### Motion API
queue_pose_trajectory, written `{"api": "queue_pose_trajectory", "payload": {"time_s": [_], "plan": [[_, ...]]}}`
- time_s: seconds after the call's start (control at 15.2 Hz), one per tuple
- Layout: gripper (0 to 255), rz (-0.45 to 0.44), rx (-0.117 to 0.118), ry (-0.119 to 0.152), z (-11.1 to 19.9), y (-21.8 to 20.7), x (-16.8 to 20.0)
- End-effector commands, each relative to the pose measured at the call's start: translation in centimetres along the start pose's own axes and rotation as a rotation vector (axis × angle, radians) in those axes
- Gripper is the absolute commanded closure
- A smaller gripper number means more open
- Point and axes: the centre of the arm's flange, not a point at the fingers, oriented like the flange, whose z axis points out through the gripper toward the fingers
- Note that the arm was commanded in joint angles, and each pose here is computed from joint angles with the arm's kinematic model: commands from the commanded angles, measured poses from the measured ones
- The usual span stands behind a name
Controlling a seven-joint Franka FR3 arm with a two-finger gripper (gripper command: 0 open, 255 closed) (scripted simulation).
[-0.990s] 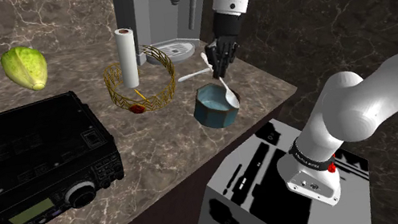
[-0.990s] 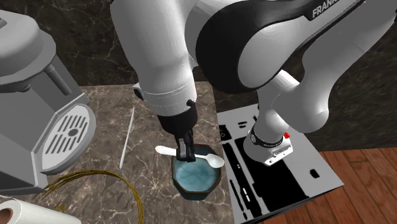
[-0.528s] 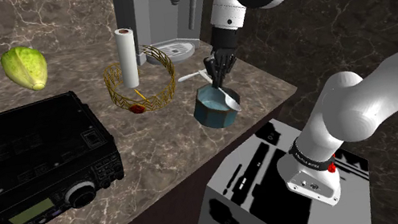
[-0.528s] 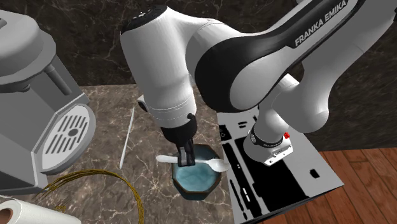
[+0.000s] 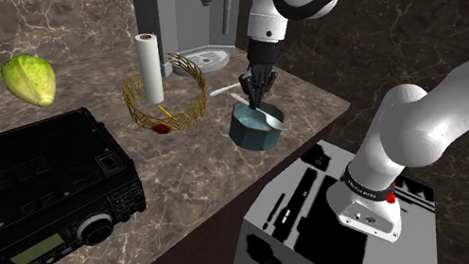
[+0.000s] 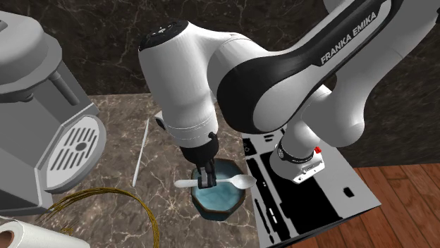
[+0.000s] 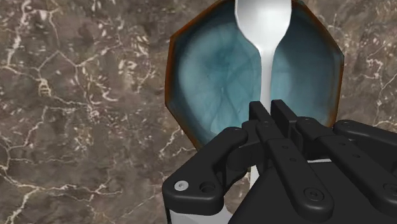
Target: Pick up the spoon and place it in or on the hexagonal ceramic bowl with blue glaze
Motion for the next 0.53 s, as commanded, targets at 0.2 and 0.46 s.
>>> {"api": "queue_pose_trajectory", "payload": {"time_s": [0.2, 0.46], "plan": [[0, 0.000, -0.002, -0.005, 0.20, 0.00, -0.03], [0, 0.000, -0.002, -0.005, 0.19, 0.03, -0.03]]}}
